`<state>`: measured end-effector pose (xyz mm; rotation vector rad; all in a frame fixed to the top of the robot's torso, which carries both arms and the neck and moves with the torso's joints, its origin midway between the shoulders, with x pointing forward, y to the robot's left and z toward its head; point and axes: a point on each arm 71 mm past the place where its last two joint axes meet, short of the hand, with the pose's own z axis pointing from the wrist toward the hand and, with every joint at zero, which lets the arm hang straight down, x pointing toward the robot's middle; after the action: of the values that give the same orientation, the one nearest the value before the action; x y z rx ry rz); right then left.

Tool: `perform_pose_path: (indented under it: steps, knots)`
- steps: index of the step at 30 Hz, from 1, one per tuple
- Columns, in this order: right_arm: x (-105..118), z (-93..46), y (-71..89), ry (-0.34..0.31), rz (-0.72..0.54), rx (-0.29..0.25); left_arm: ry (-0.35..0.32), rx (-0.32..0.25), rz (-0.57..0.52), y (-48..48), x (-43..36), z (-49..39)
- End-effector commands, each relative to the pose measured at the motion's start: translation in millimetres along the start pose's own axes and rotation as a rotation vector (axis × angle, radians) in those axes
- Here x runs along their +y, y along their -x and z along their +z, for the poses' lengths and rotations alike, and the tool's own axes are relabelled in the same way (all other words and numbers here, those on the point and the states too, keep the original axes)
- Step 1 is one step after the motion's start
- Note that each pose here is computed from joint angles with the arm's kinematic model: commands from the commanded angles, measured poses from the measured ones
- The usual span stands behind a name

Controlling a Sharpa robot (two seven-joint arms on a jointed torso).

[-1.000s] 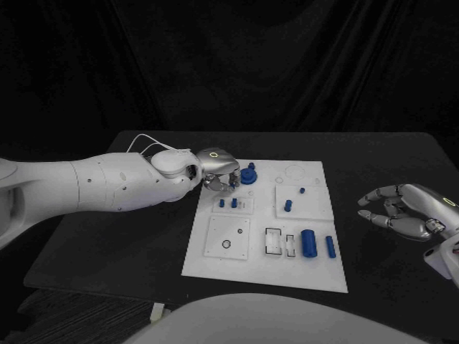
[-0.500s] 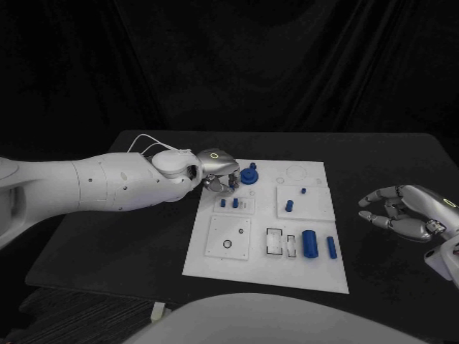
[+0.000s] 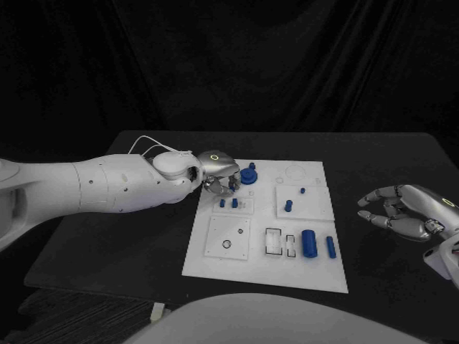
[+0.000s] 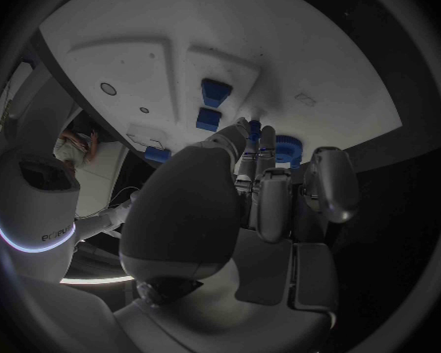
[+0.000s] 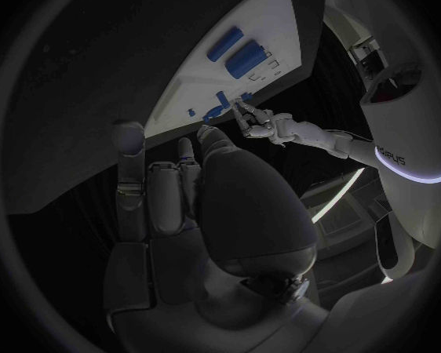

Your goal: Assemble the parts on the task board

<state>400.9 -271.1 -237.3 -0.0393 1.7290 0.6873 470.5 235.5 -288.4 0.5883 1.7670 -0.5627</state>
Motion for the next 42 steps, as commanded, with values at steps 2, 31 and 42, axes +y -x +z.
perform_pose_path:
  steps: [2, 31, 42]
  knots:
    - [-0.5, 0.0, -1.5, -0.008, -0.001, 0.008, -0.013, 0.01, -0.003, -2.6, -3.1, 1.2]
    - [-3.1, -4.5, 0.6, -0.016, 0.0, 0.0, 0.028, -0.102, 0.023, 3.3, 10.9, -8.3]
    - [-2.9, -8.2, 14.6, -0.036, -0.006, -0.031, -0.009, -0.266, 0.101, 35.0, 32.6, -30.5]
